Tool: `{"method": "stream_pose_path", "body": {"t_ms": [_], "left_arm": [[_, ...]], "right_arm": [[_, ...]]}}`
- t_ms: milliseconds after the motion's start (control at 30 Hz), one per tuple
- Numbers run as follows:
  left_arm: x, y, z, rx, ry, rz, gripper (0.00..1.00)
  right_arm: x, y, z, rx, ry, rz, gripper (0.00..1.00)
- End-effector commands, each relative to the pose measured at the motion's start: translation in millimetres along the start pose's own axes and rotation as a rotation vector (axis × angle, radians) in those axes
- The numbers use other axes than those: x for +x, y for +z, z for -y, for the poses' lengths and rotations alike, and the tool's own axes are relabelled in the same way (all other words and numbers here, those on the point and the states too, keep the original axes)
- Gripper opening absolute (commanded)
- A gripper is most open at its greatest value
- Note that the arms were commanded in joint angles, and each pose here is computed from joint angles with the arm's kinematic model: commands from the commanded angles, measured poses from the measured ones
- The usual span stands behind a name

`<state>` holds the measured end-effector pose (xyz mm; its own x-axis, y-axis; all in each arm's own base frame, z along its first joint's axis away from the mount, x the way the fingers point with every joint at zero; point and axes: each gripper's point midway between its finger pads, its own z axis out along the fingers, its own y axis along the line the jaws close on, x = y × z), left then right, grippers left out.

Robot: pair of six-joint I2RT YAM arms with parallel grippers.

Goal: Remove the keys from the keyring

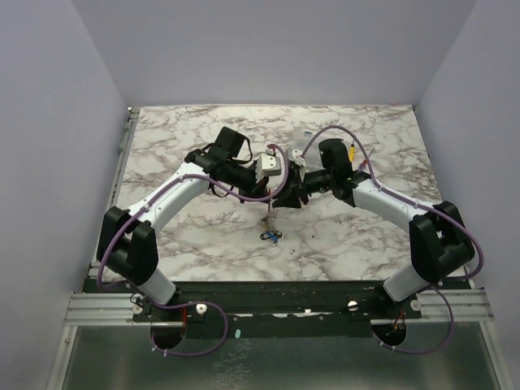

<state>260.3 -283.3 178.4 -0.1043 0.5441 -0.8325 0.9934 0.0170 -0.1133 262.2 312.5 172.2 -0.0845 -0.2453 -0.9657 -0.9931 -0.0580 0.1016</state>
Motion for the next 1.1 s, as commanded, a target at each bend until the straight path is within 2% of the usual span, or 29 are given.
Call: {"method": "stream_pose_path", "body": {"t_ms": [0, 100, 200, 233, 467, 600, 733, 933, 1067], "left_arm": [[-8.9, 1.8, -2.8, 0.006, 0.039, 0.004, 0.0], [-8.4, 4.3, -3.5, 0.011, 0.036, 0.0, 0.0], [-9.7, 5.5, -4.5, 0.013, 0.036, 0.002, 0.0], [-10.1, 5.3, -5.2, 0.011, 0.035, 0.002, 0.0], [-17.1, 1.1, -19.4, -0.022, -0.022, 0.021, 0.0], [-23.6, -8.6, -37.7, -0.072, -0.088, 0.052, 0.37], [-26.4, -29.1, -60.2, -0.158, -0.187, 0.137, 0.61], [-11.2, -35.9, -86.4, -0.359, -0.302, 0.23, 0.67], [-3.9, -29.9, -99.6, -0.429, -0.383, 0.304, 0.73]], "right_arm": [[0.7, 0.8, -1.8, -0.035, 0.025, -0.01, 0.34], [0.1, 1.0, 1.1, -0.027, 0.022, -0.013, 0.25], [2.4, 1.5, 1.0, -0.03, 0.029, -0.022, 0.05], [3.4, 1.2, 1.1, -0.027, 0.031, -0.024, 0.01], [-9.0, -4.9, 14.5, 0.088, 0.028, 0.033, 0.01], [-18.2, -11.2, 34.8, 0.181, 0.075, 0.074, 0.01], [-23.3, -16.4, 58.0, 0.259, 0.17, 0.111, 0.01], [-21.5, -14.6, 85.5, 0.385, 0.383, 0.199, 0.01], [-26.5, -12.4, 99.9, 0.428, 0.486, 0.273, 0.01]]}}
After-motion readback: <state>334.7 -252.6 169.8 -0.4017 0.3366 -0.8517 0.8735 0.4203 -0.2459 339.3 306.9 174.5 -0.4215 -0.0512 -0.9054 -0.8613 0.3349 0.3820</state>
